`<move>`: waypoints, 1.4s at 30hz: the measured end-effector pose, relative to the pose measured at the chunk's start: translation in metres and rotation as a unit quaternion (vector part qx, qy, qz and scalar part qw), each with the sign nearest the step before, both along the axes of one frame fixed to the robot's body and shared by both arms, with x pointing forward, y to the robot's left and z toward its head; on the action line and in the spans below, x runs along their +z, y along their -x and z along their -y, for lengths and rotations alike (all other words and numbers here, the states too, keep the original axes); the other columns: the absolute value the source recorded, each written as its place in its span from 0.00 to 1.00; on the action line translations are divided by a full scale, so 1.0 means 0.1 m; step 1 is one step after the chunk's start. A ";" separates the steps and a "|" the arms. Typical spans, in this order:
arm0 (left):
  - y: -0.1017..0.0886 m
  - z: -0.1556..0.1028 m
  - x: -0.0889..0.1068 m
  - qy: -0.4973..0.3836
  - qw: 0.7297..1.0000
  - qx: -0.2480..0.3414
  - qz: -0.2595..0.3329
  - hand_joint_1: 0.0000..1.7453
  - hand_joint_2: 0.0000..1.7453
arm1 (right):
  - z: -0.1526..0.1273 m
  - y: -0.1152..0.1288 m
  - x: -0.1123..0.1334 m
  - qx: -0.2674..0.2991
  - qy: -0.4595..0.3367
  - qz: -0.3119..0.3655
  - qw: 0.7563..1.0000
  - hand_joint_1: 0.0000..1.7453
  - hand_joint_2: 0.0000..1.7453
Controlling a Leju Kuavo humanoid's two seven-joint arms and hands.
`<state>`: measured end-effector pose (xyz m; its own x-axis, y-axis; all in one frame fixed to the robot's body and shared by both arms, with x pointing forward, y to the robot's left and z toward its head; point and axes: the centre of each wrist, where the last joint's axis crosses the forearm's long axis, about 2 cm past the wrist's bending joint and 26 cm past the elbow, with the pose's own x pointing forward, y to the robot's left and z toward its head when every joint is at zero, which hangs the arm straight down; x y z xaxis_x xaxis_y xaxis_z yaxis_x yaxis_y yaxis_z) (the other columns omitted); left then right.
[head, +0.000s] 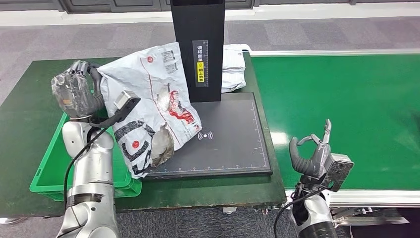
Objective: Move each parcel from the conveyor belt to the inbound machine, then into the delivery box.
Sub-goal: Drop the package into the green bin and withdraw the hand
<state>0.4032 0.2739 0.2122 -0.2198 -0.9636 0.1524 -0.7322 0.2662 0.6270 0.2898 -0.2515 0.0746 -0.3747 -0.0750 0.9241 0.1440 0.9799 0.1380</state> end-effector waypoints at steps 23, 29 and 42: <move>0.16 -1.46 -0.19 -0.019 0.963 0.252 -0.089 0.75 1.00 | 0.23 0.44 -0.10 0.006 -0.007 -0.025 1.000 0.00 1.00; 0.31 -1.78 -0.34 -0.016 0.942 0.311 -0.123 0.00 1.00 | 0.26 0.46 -0.10 0.021 -0.010 -0.027 0.999 0.00 1.00; 0.73 -2.24 -0.27 -0.076 0.909 0.400 -0.088 0.00 1.00 | 0.32 0.49 -0.13 0.023 -0.013 -0.039 0.999 0.00 1.00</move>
<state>0.3299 0.4976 0.1855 0.5753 -0.8173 -0.0317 -0.5379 -0.4073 0.7381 0.2405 -0.2835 0.0618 -0.2973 -0.1151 0.9478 0.1096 0.9820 0.1536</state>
